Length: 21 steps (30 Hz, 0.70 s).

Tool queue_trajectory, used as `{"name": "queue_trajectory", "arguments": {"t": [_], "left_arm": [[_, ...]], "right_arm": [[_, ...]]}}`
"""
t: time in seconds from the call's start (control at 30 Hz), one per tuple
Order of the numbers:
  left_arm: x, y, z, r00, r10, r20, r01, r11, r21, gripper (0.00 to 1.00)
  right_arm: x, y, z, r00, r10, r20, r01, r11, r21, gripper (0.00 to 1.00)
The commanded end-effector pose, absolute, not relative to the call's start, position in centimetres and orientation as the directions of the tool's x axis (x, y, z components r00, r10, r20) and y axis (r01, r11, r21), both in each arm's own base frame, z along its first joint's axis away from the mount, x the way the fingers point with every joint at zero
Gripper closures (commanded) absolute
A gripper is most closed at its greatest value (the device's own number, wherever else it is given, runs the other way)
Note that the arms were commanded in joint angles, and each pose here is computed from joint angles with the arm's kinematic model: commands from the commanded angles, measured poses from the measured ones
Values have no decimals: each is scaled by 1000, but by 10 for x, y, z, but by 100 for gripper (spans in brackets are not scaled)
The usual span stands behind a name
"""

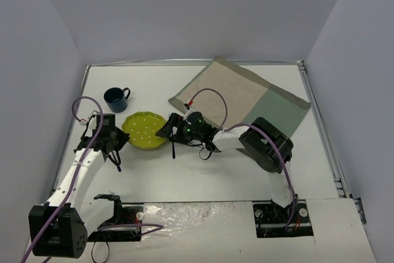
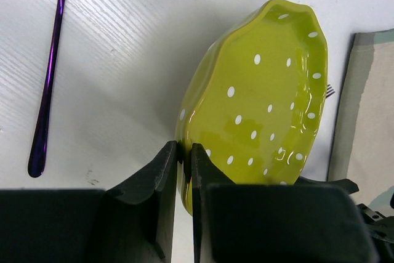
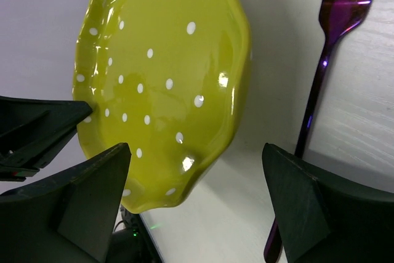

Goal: Set the dinner table for one person

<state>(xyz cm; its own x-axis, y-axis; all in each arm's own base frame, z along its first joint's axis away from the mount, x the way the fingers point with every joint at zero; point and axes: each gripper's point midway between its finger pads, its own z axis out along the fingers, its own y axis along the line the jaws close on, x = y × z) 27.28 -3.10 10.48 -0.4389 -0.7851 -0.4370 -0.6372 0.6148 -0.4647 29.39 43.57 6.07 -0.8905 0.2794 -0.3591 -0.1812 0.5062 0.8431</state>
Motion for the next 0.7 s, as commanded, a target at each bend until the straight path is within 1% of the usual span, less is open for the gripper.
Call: {"name": "queue_trajectory", "arguments": {"t": [0.0, 0.1, 0.27, 0.33, 0.4, 0.47, 0.63, 0.67], "left_arm": [[307, -46, 165, -331, -831, -447, -482, 556, -677, 100], [307, -47, 164, -329, -833, -445, -473, 553, -686, 100], [309, -53, 170, -326, -839, -435, -438, 542, -717, 100], [309, -53, 172, -325, -839, -437, -433, 543, -719, 100], [309, -53, 173, -324, -837, -441, -426, 545, -722, 100], [309, -52, 173, -323, -835, -446, -423, 549, -721, 100], [309, -52, 174, -330, -823, -462, -408, 566, -716, 100], [309, -53, 174, -332, -820, -466, -404, 570, -715, 100]], "right_arm": [[304, 458, 120, -859, 318, -402, -287, 353, 891, 18], [304, 456, 121, -860, 322, -396, -284, 342, 896, 21], [304, 453, 123, -863, 332, -381, -278, 317, 907, 30], [305, 450, 125, -860, 338, -382, -280, 312, 908, 37], [306, 448, 128, -856, 342, -387, -285, 313, 906, 42], [306, 444, 128, -853, 348, -389, -284, 316, 905, 54], [308, 431, 133, -840, 374, -393, -279, 323, 904, 74], [310, 428, 134, -837, 381, -393, -277, 325, 904, 81]]}}
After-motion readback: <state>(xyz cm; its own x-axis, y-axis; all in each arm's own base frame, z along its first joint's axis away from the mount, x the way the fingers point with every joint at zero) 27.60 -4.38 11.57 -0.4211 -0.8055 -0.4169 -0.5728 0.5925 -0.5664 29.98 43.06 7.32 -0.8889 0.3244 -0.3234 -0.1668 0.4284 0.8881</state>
